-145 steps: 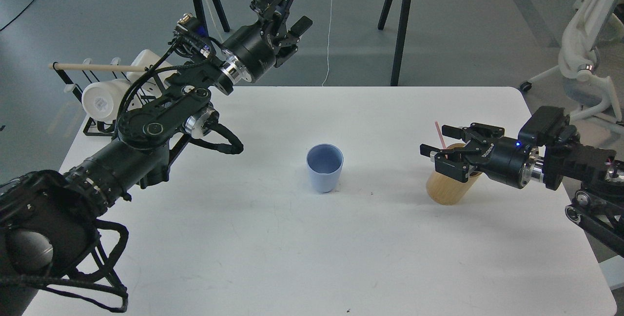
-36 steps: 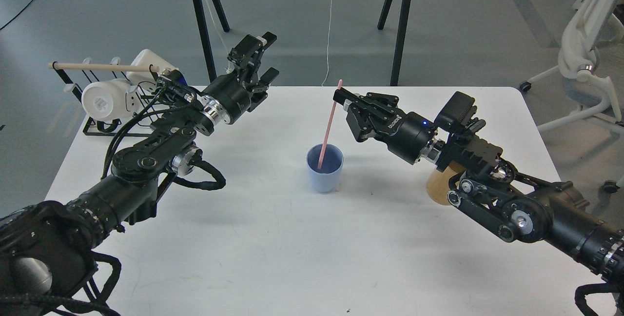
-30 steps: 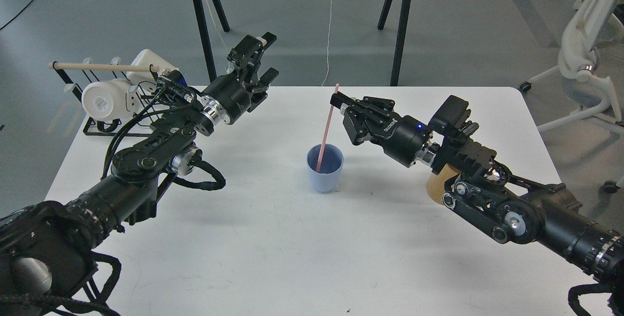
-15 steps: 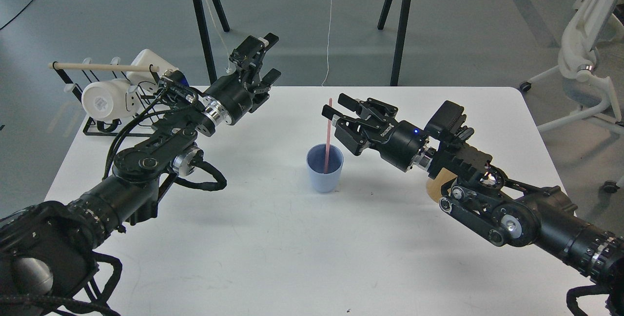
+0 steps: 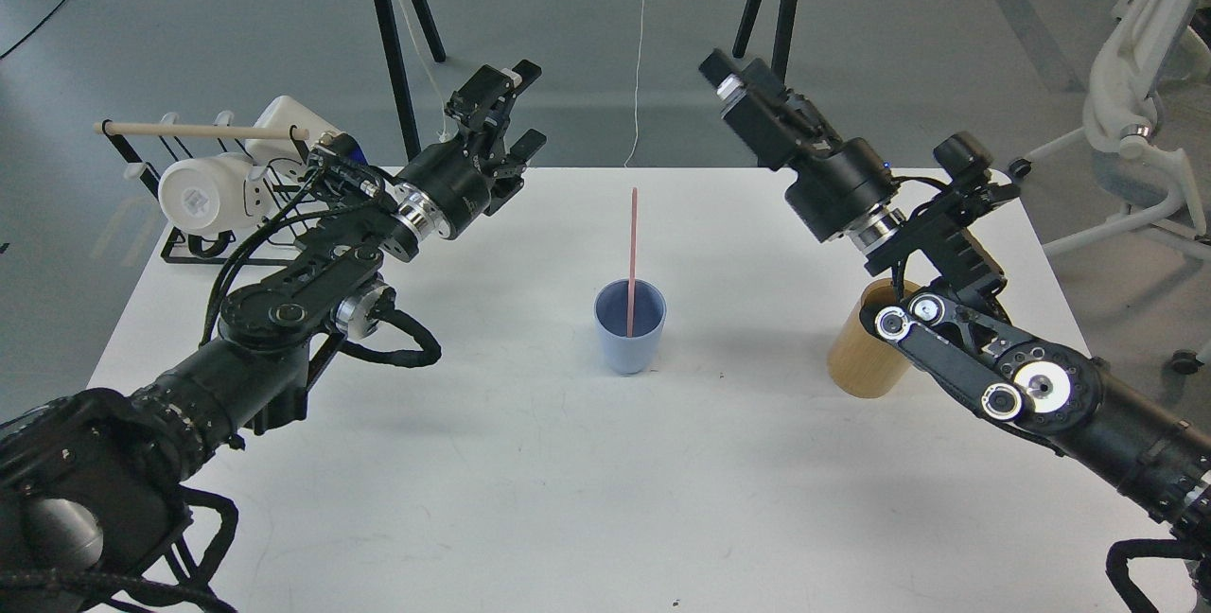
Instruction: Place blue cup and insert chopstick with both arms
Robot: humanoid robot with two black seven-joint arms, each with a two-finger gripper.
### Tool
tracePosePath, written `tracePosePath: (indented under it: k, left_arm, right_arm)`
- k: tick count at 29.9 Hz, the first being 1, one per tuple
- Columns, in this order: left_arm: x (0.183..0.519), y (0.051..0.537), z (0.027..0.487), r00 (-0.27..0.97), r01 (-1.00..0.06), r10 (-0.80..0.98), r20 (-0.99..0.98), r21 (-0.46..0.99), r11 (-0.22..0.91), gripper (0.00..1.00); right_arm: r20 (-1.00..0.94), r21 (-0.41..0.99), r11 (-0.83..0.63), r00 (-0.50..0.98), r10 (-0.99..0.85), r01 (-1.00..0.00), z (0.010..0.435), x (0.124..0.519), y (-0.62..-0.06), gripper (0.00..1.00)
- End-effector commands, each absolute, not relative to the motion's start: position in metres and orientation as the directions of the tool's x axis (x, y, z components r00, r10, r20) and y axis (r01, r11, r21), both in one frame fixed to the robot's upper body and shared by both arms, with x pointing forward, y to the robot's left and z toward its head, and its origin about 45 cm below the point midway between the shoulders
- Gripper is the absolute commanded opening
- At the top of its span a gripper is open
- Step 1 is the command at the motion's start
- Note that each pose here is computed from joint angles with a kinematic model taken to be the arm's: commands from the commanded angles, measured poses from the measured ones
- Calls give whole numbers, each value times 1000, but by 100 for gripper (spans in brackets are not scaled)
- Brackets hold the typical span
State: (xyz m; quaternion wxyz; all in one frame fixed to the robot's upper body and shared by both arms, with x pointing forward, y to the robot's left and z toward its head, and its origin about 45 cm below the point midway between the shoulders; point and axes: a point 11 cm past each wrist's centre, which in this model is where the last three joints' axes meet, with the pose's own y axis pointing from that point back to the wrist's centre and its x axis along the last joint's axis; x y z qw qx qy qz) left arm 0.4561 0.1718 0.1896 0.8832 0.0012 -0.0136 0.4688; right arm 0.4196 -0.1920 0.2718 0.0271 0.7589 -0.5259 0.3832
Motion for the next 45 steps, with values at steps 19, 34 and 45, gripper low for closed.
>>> tracePosePath:
  k: [19, 34, 45]
  left_arm:
    - [458, 177, 195, 553, -833, 833, -30, -34, 552, 99]
    - [453, 197, 197, 592, -805, 791, -159, -56, 591, 99]
    - [446, 274, 191, 467, -882, 849, -247, -67, 466, 99]
  right_arm:
    - [-357, -286, -446, 526, -772, -848, 260, 414, -281, 99]
    - [-386, -276, -431, 509, -769, -859, 249, 408, -283, 99]
    - [-417, -304, -431, 526, -741, -850, 251, 406, -269, 99]
